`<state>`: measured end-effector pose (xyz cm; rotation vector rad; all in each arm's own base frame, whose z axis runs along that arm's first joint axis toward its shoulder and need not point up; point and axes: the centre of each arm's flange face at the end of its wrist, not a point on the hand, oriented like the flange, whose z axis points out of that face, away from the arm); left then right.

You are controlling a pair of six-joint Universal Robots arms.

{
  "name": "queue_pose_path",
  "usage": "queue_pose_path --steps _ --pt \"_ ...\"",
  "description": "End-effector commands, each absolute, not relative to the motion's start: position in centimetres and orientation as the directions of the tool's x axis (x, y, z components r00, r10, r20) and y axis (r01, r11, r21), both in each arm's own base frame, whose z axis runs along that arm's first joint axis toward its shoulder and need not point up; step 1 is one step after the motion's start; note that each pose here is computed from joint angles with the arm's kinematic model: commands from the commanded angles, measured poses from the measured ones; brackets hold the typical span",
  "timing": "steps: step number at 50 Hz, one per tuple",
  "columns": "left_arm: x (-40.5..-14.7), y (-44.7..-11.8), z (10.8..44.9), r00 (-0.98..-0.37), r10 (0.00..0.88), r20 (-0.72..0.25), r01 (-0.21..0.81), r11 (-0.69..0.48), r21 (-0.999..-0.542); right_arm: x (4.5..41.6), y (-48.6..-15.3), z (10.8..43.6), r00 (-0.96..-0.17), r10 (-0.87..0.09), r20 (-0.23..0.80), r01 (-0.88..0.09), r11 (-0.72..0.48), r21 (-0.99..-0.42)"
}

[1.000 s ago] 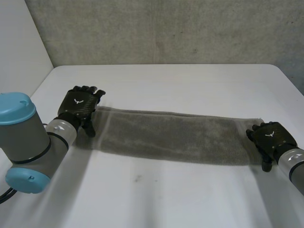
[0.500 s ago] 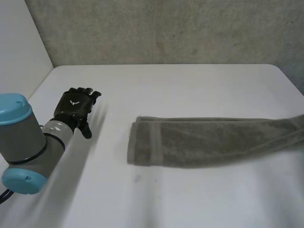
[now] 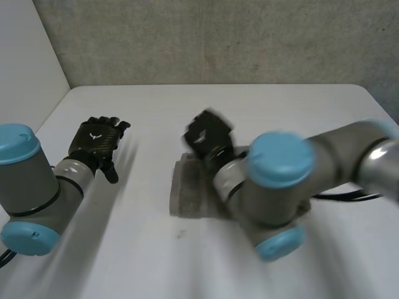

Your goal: Fold the towel.

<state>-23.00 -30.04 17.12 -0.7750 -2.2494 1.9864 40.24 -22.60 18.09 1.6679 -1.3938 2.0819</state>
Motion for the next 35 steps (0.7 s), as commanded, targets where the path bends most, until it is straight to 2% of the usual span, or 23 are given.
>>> queue_pose_path --steps 1,4,9,11,12,13,14,16,17,19,20,22,25,27,28,30,35 --pt "-23.0 -30.0 17.1 -0.874 0.390 -0.290 0.335 0.052 -0.941 42.6 -18.6 12.9 -0.248 -0.519 0.818 -0.599 -0.581 -0.551" --pt "-23.0 -30.0 17.1 -0.874 0.390 -0.290 0.335 0.052 -0.941 42.2 -18.4 12.8 -0.232 -0.540 0.809 -0.611 -0.567 -0.553" --pt "-23.1 -30.0 17.1 -0.874 0.390 -0.290 0.335 0.050 -0.941 41.3 -18.8 15.4 -0.276 -0.543 0.793 -0.605 -0.543 -0.582" --pt "-23.1 -30.1 17.0 -0.873 0.391 -0.290 0.334 0.049 -0.941 40.1 -19.7 17.4 -0.349 -0.554 0.756 -0.577 -0.509 -0.639" --pt "-23.1 -30.1 17.0 -0.873 0.391 -0.290 0.334 0.049 -0.941 40.1 -19.7 17.4 -0.349 -0.555 0.755 -0.576 -0.508 -0.640" --pt "-23.1 -30.0 17.1 -0.873 0.391 -0.291 0.333 0.044 -0.942 39.4 -20.4 18.5 -0.396 -0.568 0.721 -0.551 -0.481 -0.682" --pt "-23.1 -30.0 17.1 -0.873 0.391 -0.291 0.333 0.044 -0.942 39.4 -20.4 18.5 -0.396 -0.568 0.721 -0.551 -0.481 -0.682" --pt "-23.1 -30.1 17.1 -0.874 0.388 -0.293 0.333 0.038 -0.942 38.0 -21.6 20.7 -0.496 -0.599 0.629 -0.482 -0.412 -0.773" --pt "-23.1 -30.1 17.1 -0.874 0.388 -0.293 0.333 0.038 -0.942 38.0 -21.6 20.7 -0.497 -0.599 0.628 -0.482 -0.412 -0.773" --pt "-23.2 -30.0 17.1 -0.873 0.390 -0.293 0.334 0.039 -0.942 36.2 -22.6 22.3 -0.592 -0.618 0.517 -0.409 -0.322 -0.854" --pt "-23.2 -30.0 17.1 -0.873 0.390 -0.293 0.334 0.039 -0.942 36.2 -22.6 22.3 -0.593 -0.618 0.516 -0.409 -0.321 -0.854" --pt "-23.3 -30.0 17.1 -0.872 0.393 -0.293 0.334 0.038 -0.942 33.8 -23.7 22.8 -0.669 -0.616 0.416 -0.365 -0.215 -0.906" --pt "-23.4 -29.9 17.1 -0.870 0.396 -0.293 0.334 0.037 -0.942 32.4 -24.2 22.5 -0.697 -0.611 0.376 -0.360 -0.156 -0.920" --pt "-23.6 -29.7 17.2 -0.867 0.402 -0.294 0.333 0.030 -0.942 29.8 -24.8 21.1 -0.727 -0.605 0.326 -0.384 -0.035 -0.923" --pt "-23.6 -29.7 17.2 -0.867 0.402 -0.294 0.333 0.030 -0.942 29.8 -24.8 21.1 -0.727 -0.605 0.326 -0.384 -0.035 -0.922" --pt "-23.8 -29.5 17.2 -0.865 0.408 -0.294 0.333 0.028 -0.942 27.7 -24.9 18.9 -0.735 -0.608 0.299 -0.420 0.062 -0.905" --pt "-24.3 -29.2 17.2 -0.858 0.421 -0.294 0.334 0.023 -0.942 25.0 -25.1 16.1 -0.750 -0.607 0.262 -0.439 0.161 -0.884"
